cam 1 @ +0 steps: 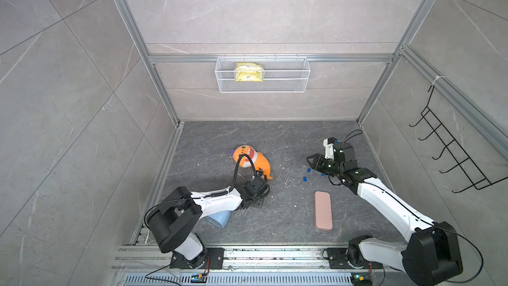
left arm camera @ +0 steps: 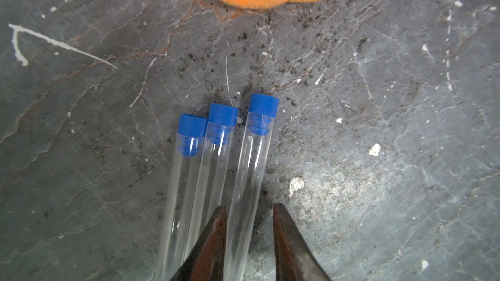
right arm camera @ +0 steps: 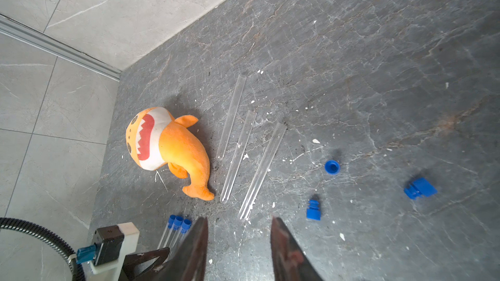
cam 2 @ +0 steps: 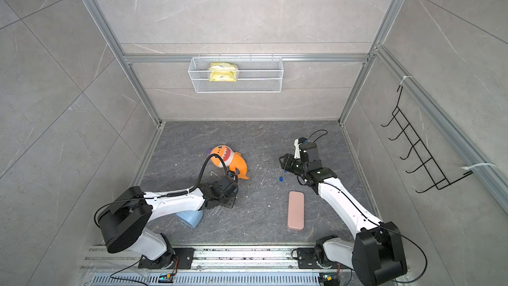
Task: Remove stoppers from test tubes
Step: Pick up the test tube at the center of the board.
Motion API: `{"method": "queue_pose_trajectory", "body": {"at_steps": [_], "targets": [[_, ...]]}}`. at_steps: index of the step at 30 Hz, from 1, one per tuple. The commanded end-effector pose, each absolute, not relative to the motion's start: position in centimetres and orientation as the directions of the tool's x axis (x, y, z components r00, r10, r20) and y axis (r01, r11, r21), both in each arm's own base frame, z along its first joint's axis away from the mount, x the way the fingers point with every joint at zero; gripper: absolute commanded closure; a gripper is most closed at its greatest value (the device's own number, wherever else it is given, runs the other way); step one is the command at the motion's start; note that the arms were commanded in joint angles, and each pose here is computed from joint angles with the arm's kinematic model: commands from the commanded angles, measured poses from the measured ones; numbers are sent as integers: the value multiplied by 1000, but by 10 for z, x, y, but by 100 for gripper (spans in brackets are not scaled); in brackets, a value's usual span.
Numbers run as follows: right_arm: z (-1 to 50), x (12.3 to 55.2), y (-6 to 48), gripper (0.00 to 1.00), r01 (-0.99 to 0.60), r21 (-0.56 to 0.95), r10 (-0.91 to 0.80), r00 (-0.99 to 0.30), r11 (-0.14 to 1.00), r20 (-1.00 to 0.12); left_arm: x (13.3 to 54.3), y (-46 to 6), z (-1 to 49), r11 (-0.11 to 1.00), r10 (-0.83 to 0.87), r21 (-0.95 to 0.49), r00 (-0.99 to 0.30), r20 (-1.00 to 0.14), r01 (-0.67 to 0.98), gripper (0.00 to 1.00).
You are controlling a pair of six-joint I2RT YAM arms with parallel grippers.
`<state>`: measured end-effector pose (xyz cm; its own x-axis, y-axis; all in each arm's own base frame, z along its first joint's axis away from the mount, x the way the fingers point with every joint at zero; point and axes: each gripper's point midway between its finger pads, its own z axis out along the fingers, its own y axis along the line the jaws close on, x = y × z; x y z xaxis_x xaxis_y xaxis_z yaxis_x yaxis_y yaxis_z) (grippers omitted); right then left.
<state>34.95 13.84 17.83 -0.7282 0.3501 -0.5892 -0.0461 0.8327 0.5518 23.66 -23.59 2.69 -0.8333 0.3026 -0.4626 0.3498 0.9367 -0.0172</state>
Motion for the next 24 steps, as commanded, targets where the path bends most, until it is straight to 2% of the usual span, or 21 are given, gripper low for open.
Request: {"method": "queue_pose_trajectory", "body": {"at_steps": [1,24], "targets": [[184,353,139,59,-51,540,342,-723,840,-600,241,-242,27,938,289,-37,-836,-466,344,68],[182,351,139,59,-52,535,339,-721,843,-604,229,-247,6,929,307,-70,-865,-396,362,85]]}}
